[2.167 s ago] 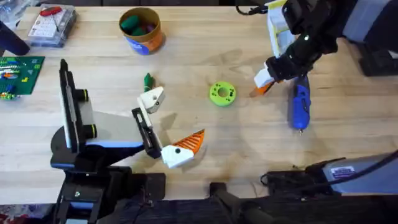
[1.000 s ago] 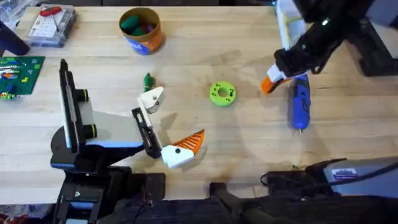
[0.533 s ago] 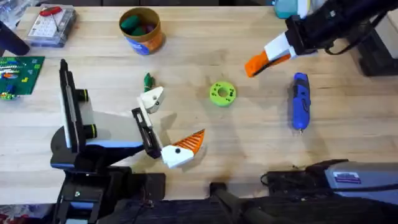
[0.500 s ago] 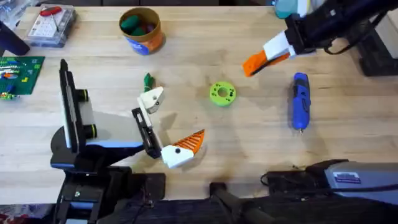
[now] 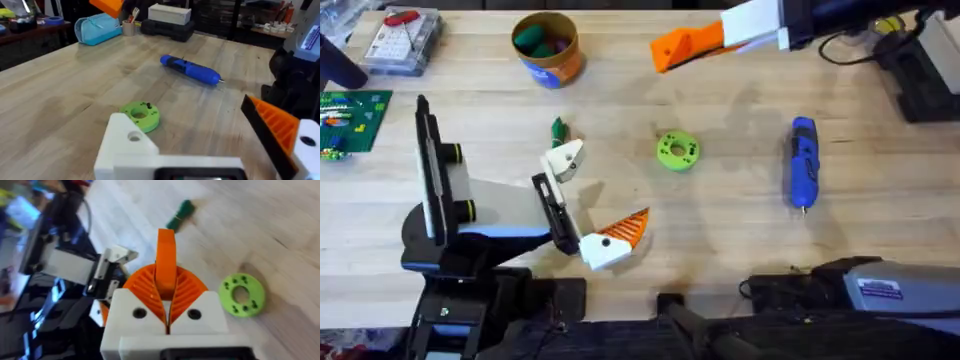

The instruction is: Pick up the gripper from the table and insert it into the empty holder that is missing its gripper. Then pick up a screw, insert it into the mounting hole, and use the screwdriver to tighten it. Finally, clean up the table by picking up the vegetable and placing it into the bucket.

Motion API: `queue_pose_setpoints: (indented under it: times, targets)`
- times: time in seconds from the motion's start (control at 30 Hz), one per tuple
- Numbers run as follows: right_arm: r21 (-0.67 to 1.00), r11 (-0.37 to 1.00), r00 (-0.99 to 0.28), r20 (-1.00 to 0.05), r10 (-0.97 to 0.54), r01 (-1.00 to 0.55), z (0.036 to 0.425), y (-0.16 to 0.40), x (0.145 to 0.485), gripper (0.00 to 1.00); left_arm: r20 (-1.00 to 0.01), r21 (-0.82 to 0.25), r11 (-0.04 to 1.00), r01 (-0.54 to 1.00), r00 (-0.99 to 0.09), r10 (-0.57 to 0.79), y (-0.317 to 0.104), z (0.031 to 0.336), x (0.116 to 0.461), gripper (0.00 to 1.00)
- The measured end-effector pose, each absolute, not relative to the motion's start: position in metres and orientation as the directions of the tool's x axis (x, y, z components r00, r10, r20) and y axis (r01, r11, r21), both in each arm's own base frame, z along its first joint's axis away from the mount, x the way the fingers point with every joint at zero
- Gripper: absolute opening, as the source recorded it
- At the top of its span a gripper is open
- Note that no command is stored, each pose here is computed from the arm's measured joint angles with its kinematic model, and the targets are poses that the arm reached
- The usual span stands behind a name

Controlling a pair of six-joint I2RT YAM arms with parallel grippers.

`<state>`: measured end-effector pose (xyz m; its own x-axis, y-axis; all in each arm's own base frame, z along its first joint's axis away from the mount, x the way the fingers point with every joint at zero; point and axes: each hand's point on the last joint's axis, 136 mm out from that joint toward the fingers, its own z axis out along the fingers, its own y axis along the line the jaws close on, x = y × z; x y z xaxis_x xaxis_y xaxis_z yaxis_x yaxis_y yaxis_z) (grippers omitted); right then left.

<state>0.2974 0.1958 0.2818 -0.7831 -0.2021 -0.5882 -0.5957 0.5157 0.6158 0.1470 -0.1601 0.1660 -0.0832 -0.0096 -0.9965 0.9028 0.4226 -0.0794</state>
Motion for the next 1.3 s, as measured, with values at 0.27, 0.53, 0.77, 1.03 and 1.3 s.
queue_pose_setpoints:
  times: [0.27,0.53,0.77,1.03,1.3]
  targets:
    - [0.725,0.302,-0.783,-0.599,-0.167,-0.619,0.278,0.216,0.285,0.007,-0.996,-0.079,0.423,0.903,-0.083,-0.010,-0.160,0.166,0.147,0.992]
    - [0.800,0.118,-0.808,-0.577,-0.124,-0.589,0.266,0.225,0.277,0.007,-0.996,-0.079,0.423,0.903,-0.083,-0.010,-0.160,0.166,0.147,0.992]
    - [0.815,0.020,-0.813,-0.576,-0.088,-0.579,0.253,0.228,0.276,0.006,-0.996,-0.079,0.423,0.903,-0.083,-0.010,-0.160,0.166,0.147,0.992]
    - [0.784,-0.066,-0.783,-0.620,-0.053,-0.617,0.263,0.222,0.256,0.006,-0.996,-0.079,0.423,0.903,-0.083,-0.010,-0.160,0.166,0.147,0.992]
    - [0.926,-0.053,-0.921,-0.378,-0.093,-0.374,0.241,0.218,0.239,0.006,-0.996,-0.079,0.423,0.903,-0.083,-0.010,-0.160,0.166,0.147,0.992]
